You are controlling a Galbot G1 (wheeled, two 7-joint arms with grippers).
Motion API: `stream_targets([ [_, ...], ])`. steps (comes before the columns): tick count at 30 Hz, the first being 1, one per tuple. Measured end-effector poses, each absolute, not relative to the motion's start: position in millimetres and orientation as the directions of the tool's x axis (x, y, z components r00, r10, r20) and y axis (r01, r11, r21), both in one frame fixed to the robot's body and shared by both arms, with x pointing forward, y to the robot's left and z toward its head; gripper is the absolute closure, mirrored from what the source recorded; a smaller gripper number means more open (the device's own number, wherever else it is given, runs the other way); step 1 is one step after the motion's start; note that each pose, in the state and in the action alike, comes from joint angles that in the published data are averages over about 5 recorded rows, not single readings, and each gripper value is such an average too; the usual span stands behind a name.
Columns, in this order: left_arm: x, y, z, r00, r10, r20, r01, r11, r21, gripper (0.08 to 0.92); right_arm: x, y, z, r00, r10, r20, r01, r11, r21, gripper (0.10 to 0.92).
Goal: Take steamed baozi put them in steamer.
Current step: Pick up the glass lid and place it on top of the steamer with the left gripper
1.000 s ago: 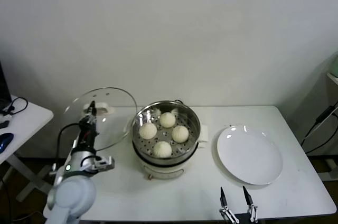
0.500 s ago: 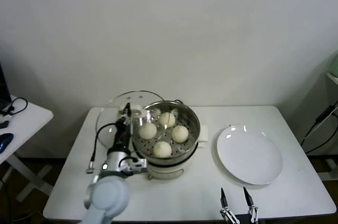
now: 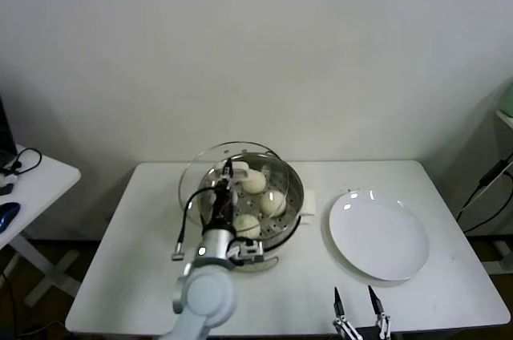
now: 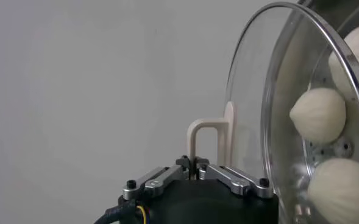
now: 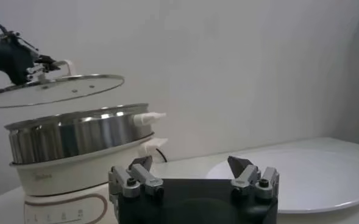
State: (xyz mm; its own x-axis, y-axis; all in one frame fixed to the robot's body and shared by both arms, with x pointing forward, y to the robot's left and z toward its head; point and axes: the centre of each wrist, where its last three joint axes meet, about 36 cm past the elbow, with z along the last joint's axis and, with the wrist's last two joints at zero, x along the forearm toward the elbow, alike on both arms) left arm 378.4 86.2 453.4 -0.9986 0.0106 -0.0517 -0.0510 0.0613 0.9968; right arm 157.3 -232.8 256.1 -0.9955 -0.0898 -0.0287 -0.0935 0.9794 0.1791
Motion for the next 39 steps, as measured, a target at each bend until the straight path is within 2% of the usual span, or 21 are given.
stream_targets([
  [14,389,45,442,-1.0,0.028,-0.014,-0.013,0.046,0.999,0.864,157,-236,256,-0.996,-0.091,-0.026,-0.094,0.981,0.171,0.2],
  [39,392,32,434,-0.999,0.028,0.022,0.022,0.01,1.0,0.864,157,-238,257,-0.996,-0.088,-0.03,-0.092,0.982,0.167,0.2],
])
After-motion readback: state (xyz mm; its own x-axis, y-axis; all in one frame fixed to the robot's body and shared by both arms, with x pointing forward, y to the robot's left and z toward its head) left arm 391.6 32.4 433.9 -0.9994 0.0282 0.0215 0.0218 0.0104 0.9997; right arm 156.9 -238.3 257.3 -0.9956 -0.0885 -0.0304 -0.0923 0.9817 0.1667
